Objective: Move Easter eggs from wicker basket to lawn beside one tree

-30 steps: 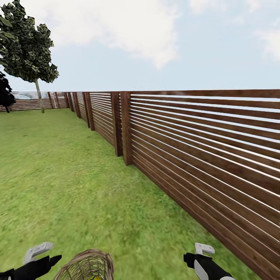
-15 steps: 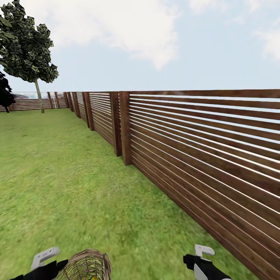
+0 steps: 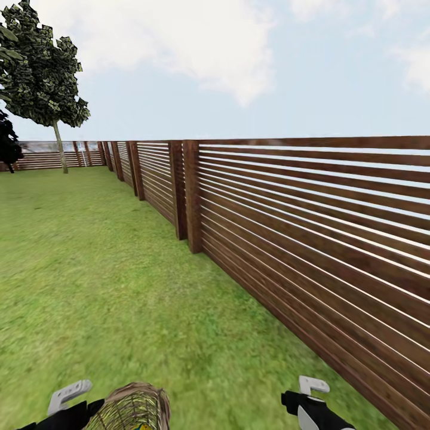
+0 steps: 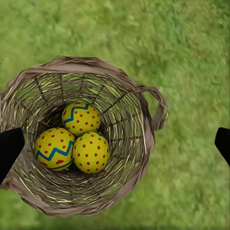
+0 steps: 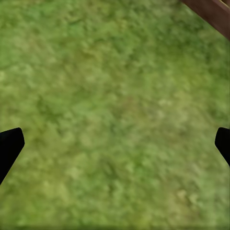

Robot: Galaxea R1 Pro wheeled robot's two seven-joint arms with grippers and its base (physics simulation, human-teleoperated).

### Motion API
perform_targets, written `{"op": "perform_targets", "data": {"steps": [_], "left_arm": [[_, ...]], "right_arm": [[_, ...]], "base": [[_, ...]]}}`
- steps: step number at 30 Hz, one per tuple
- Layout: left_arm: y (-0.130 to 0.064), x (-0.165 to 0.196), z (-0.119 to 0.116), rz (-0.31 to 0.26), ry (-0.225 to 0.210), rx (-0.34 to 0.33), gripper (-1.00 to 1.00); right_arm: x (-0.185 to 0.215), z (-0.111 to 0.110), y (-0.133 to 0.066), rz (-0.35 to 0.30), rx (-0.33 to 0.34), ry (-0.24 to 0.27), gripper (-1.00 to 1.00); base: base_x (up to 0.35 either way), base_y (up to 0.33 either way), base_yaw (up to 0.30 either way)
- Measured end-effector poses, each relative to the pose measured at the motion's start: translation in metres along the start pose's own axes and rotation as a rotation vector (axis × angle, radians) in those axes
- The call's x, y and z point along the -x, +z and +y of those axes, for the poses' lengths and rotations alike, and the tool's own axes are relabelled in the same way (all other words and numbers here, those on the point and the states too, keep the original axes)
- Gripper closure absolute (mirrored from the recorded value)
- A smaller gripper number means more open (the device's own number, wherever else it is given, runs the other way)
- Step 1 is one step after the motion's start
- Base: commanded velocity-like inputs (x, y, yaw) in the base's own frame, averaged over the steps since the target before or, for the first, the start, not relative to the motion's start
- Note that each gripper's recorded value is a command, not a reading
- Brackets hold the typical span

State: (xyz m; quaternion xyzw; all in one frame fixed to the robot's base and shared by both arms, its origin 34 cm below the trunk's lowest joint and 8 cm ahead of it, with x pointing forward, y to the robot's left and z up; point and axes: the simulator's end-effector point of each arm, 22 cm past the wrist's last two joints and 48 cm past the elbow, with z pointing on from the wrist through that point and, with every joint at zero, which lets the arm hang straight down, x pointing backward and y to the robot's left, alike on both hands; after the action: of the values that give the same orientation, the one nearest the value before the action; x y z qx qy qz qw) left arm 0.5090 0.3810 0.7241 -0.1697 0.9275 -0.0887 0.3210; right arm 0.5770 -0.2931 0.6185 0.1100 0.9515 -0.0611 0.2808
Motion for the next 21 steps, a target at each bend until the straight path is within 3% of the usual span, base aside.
{"op": "perform_targets", "data": {"steps": [9,21], "left_arm": [[0.013,-0.005,0.019,-0.017,0.007,0.071,-1.00],[0.046,-0.017,0.015,0.005,-0.019,0.054,-1.00]], "right_arm": [[-0.008,0.001,0.012,0.000,0.000,0.000,-1.00],[-0.018,0.002,0.028,-0.001,0.000,0.000,-1.00]], "base": [[0.000,0.000,0.000],[0.000,0.000,0.000]]}}
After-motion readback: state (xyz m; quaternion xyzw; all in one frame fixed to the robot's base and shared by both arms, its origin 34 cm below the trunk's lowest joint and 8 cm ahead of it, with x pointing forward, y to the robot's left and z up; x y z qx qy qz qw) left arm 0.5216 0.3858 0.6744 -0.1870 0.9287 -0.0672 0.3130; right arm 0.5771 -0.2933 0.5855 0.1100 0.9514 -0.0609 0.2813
